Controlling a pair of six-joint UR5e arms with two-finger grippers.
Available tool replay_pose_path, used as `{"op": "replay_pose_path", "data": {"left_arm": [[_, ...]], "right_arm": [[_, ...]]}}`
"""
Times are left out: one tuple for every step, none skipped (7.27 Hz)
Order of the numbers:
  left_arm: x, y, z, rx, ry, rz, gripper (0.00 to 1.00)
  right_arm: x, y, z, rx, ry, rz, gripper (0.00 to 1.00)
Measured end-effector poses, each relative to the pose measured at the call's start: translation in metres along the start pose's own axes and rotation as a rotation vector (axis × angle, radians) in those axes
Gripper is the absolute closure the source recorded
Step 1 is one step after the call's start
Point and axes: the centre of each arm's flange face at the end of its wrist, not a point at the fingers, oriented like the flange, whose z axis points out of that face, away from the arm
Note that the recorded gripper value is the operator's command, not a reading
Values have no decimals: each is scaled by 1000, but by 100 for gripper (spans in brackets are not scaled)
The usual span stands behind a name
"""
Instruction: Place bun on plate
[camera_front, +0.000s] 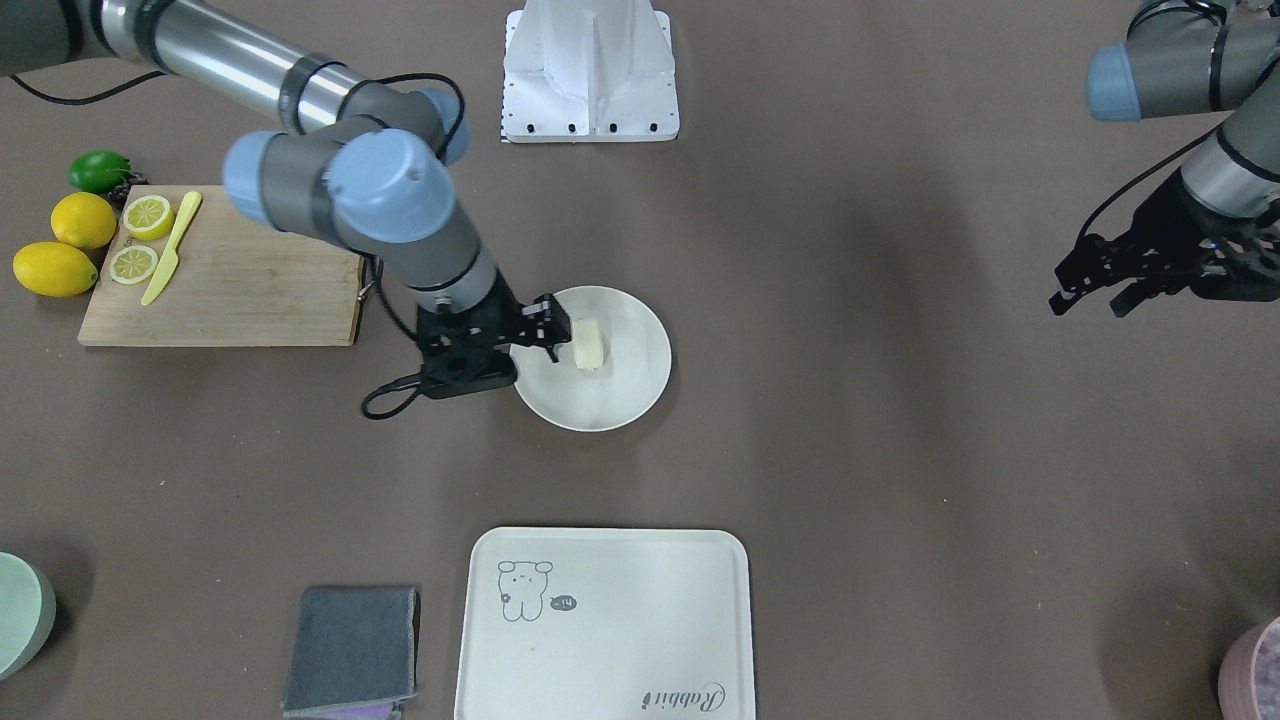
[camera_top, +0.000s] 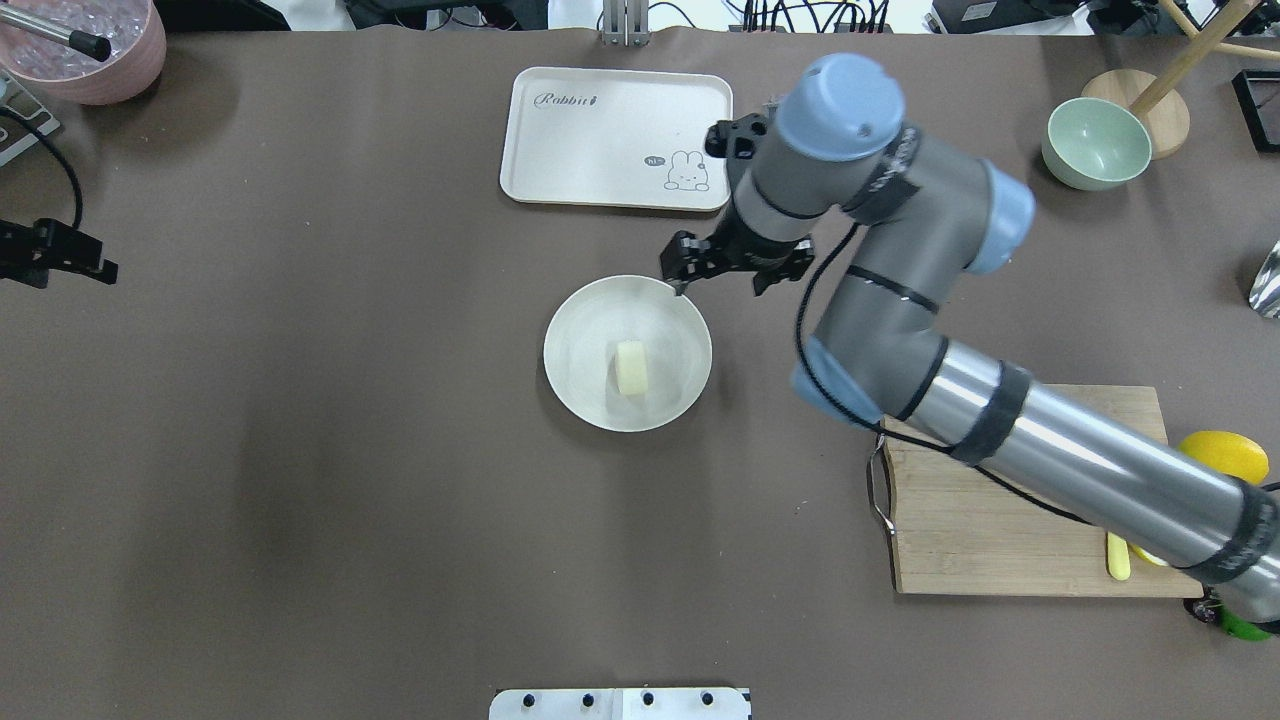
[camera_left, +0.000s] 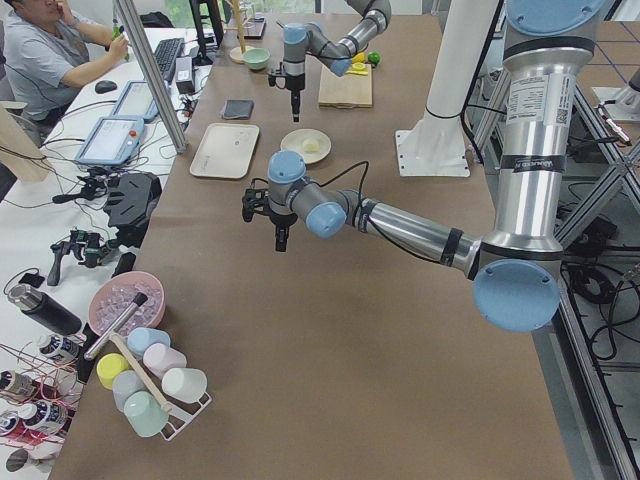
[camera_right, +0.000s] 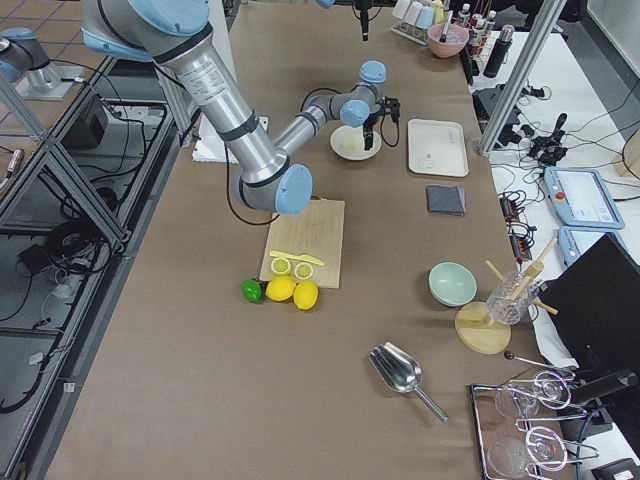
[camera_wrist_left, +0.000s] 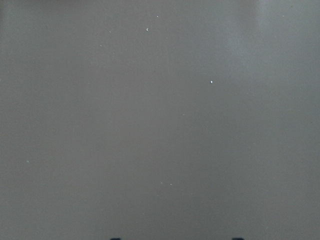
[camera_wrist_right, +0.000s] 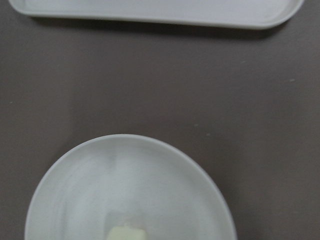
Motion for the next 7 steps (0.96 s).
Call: {"op": "replay_pose_path", "data": {"left_arm": [[-43,-4,-13,5,-6,43,17],[-96,-4,-25,11,-21,84,17],[-148,1,-34,14,-41,103,12],[-194,14,-37,6,-60,100,3],[-233,39,-34,-16,-77,78,3],[-262,67,-32,-37,-89,58,3],[-281,87,-34,-46,-96,51,3]], "right_arm": [[86,3,-26,-11,11,-38,0],[184,12,-52,-20,38,-96,0],[278,22,-79,-28,65,-159,0],[361,33,-102,-29,102,-203,0],[436,46,-123,-33,153,-233,0],[504,63,-142,-44,210,-270,0],[557,81,-154,-60,251,-295,0]]}}
